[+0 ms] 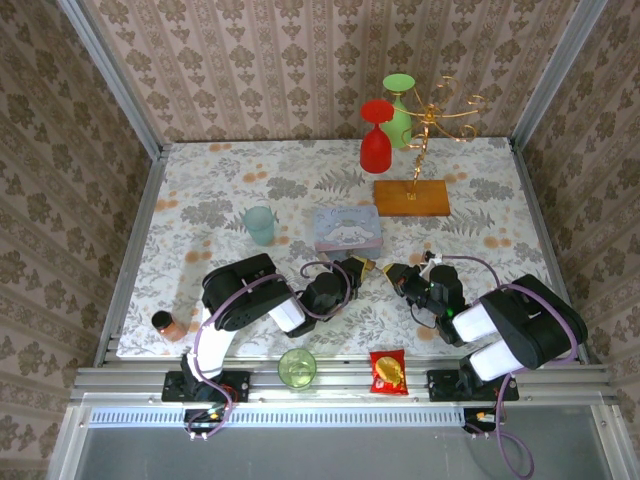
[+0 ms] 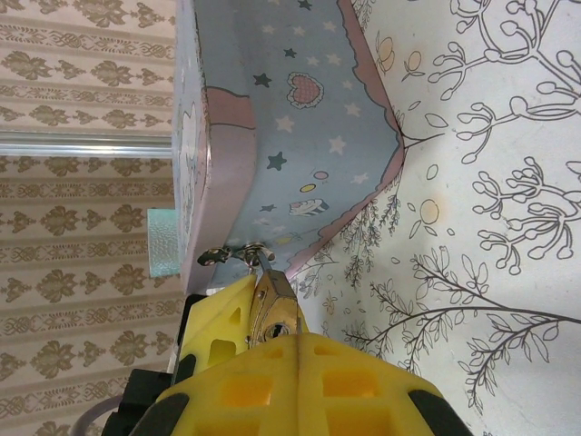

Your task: Unlock a padlock with a key

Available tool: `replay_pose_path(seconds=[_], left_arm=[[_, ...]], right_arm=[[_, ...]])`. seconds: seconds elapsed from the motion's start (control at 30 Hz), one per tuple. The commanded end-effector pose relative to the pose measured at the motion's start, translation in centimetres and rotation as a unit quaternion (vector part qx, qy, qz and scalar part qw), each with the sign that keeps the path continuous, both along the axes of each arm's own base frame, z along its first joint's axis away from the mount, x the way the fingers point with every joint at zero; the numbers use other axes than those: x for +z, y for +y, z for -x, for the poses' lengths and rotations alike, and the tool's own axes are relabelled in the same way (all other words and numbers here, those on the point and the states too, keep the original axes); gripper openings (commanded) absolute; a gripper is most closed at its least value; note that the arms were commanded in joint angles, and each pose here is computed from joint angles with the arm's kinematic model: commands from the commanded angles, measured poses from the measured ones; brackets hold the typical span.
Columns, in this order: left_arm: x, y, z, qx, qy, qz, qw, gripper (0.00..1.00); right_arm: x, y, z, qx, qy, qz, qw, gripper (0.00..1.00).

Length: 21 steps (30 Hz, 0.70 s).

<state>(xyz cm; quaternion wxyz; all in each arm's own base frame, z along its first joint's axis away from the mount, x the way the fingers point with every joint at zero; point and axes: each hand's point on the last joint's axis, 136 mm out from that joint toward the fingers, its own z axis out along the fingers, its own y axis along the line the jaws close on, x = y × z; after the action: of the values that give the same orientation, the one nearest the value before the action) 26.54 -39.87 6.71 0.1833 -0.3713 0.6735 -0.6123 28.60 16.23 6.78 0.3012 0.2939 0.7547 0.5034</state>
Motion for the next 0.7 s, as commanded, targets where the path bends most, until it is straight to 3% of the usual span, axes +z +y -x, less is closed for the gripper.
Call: replay_pose_path(seconds=[0.0,0.47,0.67], left_arm=[[-0.5,-0.6,0.4,-0.006,0.007,0.004,1.000,0.00],[-1.2,-0.3,0.2,0.003,0.016,0.003,1.000,0.00],[-1.0,-0.5,0.2,-0.001,0.013,0.004,1.000,0.00]], right_arm=[[0.8,0.2,-0.1,0.004,-0.019,-0.002,1.000,0.00],[0.0,-0.8,0.8,-0.008,-0.006,0.019,1.000,0.00],[1.5,-0.7,0.7,0.001,-0.025,0.034,0.999,0.00]])
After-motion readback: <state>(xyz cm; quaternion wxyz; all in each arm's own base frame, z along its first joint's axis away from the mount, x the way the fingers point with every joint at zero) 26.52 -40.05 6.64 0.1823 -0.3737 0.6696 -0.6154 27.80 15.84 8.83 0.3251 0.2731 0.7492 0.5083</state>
